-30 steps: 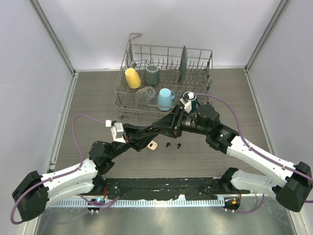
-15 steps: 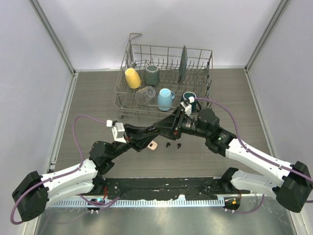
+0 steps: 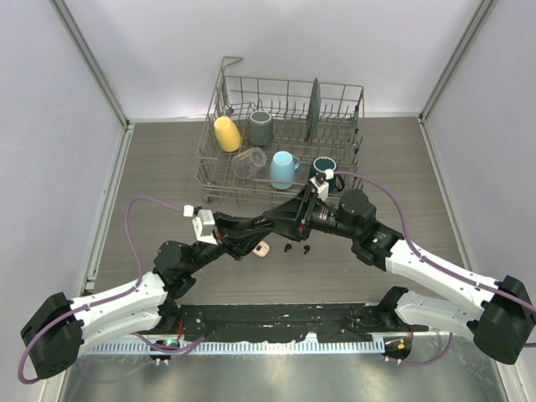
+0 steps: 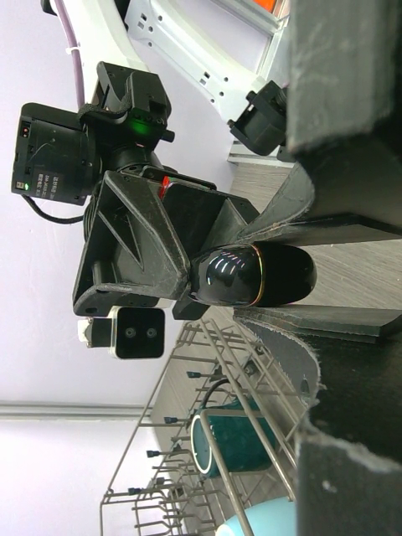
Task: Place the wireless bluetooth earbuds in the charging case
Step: Pick up the charging case at the center of the board, then open the charging case.
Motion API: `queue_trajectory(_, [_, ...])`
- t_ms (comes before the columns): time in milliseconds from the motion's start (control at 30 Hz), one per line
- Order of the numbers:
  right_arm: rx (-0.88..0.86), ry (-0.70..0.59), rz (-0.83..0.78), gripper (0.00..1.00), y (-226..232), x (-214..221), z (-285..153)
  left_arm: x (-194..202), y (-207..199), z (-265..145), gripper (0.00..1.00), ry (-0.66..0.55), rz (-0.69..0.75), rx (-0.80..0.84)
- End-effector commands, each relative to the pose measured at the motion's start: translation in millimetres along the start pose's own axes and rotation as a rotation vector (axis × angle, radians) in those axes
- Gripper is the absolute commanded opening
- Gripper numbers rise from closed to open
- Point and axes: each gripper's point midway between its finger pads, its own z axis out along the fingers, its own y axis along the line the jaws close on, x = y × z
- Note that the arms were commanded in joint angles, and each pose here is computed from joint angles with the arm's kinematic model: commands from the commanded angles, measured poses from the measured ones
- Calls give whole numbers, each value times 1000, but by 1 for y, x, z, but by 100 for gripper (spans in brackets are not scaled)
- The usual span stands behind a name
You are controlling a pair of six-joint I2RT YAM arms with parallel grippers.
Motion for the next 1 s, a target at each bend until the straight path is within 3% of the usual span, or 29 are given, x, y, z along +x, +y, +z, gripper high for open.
queue_trajectory(0, [50,-48,4,50,-15,-9,0,-54,-14,7,0,-188,57,45])
queue_trajectory(100, [97,-73,-42,55,-17,-13,-2,-54,-15,7,0,-185,59,53])
queue_trajectory(433, [116,-95,-106,60,-5,-16,-6,-53,-15,6,0,-177,64,52])
queue_trajectory(633, [133,-197,-180,59,-2,-28,-22,-51,-15,4,0,-167,65,49])
queue_trajectory(767, [124,-234,-322,57,9,-32,-33,-49,-14,4,0,-150,64,41])
queue_trajectory(967, [209,-179,-480,51,20,-28,-39,-48,-14,5,0,-139,67,41])
